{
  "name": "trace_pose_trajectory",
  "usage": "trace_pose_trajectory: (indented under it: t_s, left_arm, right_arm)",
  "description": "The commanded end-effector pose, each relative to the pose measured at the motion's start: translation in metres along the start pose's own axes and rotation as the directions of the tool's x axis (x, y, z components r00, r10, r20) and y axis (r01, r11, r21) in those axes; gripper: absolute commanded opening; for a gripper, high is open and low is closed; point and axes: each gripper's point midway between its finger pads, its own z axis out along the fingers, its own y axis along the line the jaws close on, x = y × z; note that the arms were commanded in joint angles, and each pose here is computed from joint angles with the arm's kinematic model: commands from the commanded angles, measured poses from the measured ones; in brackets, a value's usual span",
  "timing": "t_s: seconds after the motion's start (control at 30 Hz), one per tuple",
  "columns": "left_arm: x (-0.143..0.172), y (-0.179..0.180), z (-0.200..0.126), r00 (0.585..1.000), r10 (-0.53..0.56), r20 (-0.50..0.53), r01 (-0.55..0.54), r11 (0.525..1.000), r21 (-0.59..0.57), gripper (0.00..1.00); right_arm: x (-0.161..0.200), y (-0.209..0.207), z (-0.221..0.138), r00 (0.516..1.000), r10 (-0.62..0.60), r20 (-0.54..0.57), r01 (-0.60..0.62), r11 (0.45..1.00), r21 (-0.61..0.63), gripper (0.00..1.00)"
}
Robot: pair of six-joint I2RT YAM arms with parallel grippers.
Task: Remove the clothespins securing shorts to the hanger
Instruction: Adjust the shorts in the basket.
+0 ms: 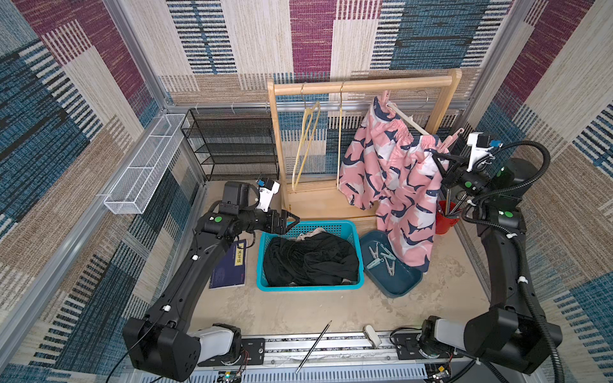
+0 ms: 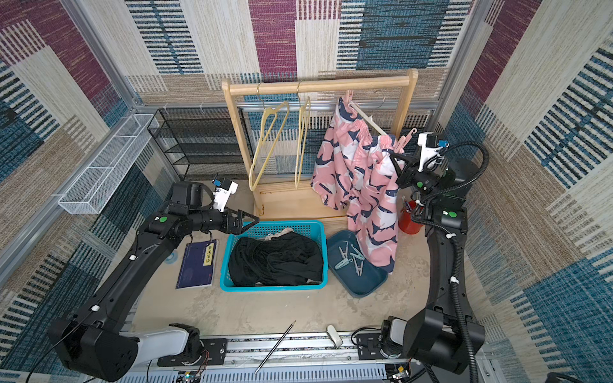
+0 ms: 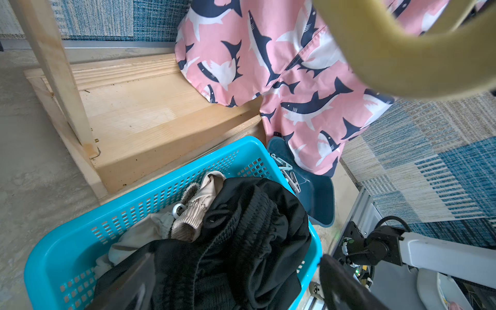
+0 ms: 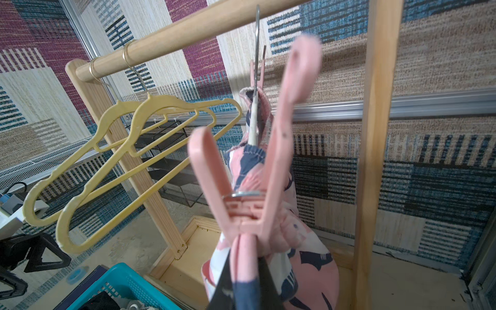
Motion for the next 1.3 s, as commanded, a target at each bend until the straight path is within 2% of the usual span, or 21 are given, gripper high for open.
trace_pose_trajectory:
  t_s: [0.0, 0.17, 0.33, 0.53, 0.63, 0.87, 1.1, 1.27]
  left_arm:
    - [-0.004, -0.004, -0.001, 1.000, -0.016, 0.012, 0.016, 1.000, 0.021, 0.98]
    - [-0.003, -0.003, 0.000, 0.999, -0.032, 0.024, 0.031, 0.999, 0.025, 0.98]
    - [-0.001, -0.006, 0.010, 0.996, -0.083, 0.037, 0.080, 0.993, 0.091, 0.99]
    - [0.000, 0.001, 0.013, 0.993, -0.112, 0.046, 0.110, 0.992, 0.061, 1.00]
    - [0.000, 0.006, 0.015, 0.989, -0.135, 0.058, 0.132, 0.990, 0.046, 1.00]
    - [0.003, 0.020, 0.015, 0.982, -0.162, 0.096, 0.161, 0.987, 0.019, 1.00]
    - [-0.001, 0.046, -0.006, 0.936, -0.285, 0.207, 0.287, 0.958, 0.019, 1.00]
    - [0.000, 0.062, -0.024, 0.904, -0.336, 0.266, 0.348, 0.937, -0.001, 1.00]
  right_arm:
    - [0.003, 0.004, -0.002, 1.000, -0.018, 0.016, 0.017, 1.000, 0.014, 0.00]
    - [0.035, 0.011, -0.006, 0.998, 0.042, -0.052, -0.039, 0.997, 0.061, 0.00]
    - [0.086, 0.022, -0.016, 0.977, 0.135, -0.168, -0.122, 0.989, 0.086, 0.00]
    - [0.133, 0.050, -0.029, 0.938, 0.211, -0.274, -0.204, 0.977, 0.055, 0.00]
    - [0.153, 0.072, -0.031, 0.914, 0.241, -0.326, -0.261, 0.965, -0.018, 0.00]
    - [0.201, 0.115, -0.028, 0.863, 0.210, -0.459, -0.304, 0.942, -0.141, 0.00]
    - [0.221, 0.151, -0.025, 0.867, 0.126, -0.483, -0.297, 0.907, -0.297, 0.00]
    - [0.219, 0.189, -0.026, 0.900, 0.028, -0.435, -0.240, 0.865, -0.441, 0.00]
